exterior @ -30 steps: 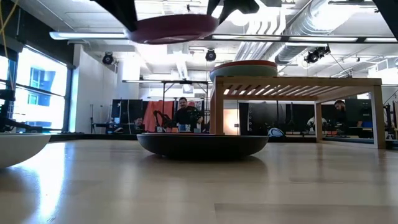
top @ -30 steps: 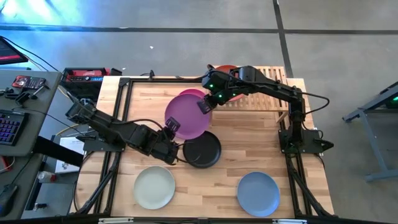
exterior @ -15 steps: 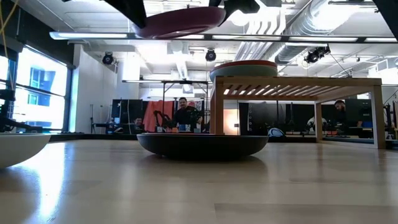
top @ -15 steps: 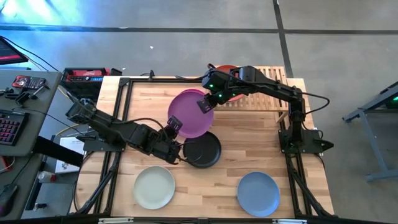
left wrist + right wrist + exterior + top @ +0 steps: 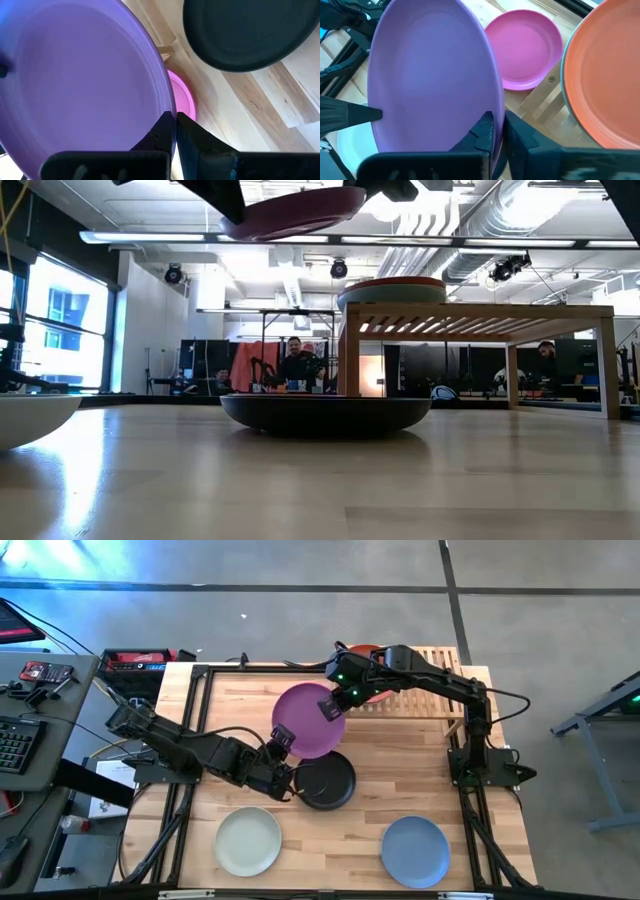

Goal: Place and stack plates onto a shelf
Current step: Stack the middle left violet plate on the orange plate

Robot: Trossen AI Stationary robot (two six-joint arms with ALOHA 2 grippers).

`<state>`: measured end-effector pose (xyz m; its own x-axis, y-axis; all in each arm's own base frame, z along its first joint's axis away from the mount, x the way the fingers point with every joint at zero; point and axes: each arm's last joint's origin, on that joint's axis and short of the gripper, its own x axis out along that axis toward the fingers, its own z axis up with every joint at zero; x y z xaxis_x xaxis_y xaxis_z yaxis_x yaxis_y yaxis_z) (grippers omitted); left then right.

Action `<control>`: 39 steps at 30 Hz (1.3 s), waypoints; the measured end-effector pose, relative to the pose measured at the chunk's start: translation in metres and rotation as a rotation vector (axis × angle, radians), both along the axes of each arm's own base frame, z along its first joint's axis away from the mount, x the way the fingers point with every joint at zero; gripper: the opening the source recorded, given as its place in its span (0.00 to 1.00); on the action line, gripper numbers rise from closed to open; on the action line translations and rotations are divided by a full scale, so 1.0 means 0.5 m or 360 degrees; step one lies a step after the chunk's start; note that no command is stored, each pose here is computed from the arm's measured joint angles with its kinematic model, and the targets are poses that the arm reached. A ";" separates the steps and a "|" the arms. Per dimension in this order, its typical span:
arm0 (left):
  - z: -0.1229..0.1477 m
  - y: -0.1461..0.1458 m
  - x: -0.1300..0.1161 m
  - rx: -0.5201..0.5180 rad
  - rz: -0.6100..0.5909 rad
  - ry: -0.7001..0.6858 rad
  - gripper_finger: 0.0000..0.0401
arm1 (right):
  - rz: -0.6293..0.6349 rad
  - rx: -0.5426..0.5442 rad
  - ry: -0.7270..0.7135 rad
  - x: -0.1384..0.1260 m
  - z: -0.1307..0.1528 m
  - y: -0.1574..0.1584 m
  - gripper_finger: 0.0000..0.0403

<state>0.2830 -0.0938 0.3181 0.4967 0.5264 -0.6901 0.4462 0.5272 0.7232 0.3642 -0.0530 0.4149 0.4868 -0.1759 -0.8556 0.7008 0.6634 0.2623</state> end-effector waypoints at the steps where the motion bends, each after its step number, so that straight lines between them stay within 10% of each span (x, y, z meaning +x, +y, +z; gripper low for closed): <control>1: 0.000 0.000 0.000 0.0000 0.0001 -0.0001 0.00 | 0.0013 -0.0008 0.0002 0.000 0.000 0.000 0.02; 18: -0.003 0.020 0.010 -0.0230 0.0044 0.0017 0.01 | 0.0002 0.0001 0.0005 0.001 -0.001 0.001 0.00; 39: 0.004 0.045 0.016 -0.0309 0.0348 -0.0211 0.29 | -0.0104 0.0024 0.0179 -0.023 -0.011 -0.025 0.00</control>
<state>0.2910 -0.0714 0.3203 0.4787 0.4952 -0.7250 0.2160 0.7340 0.6439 0.3527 -0.0653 0.4093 0.3757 -0.1911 -0.9068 0.7679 0.6120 0.1892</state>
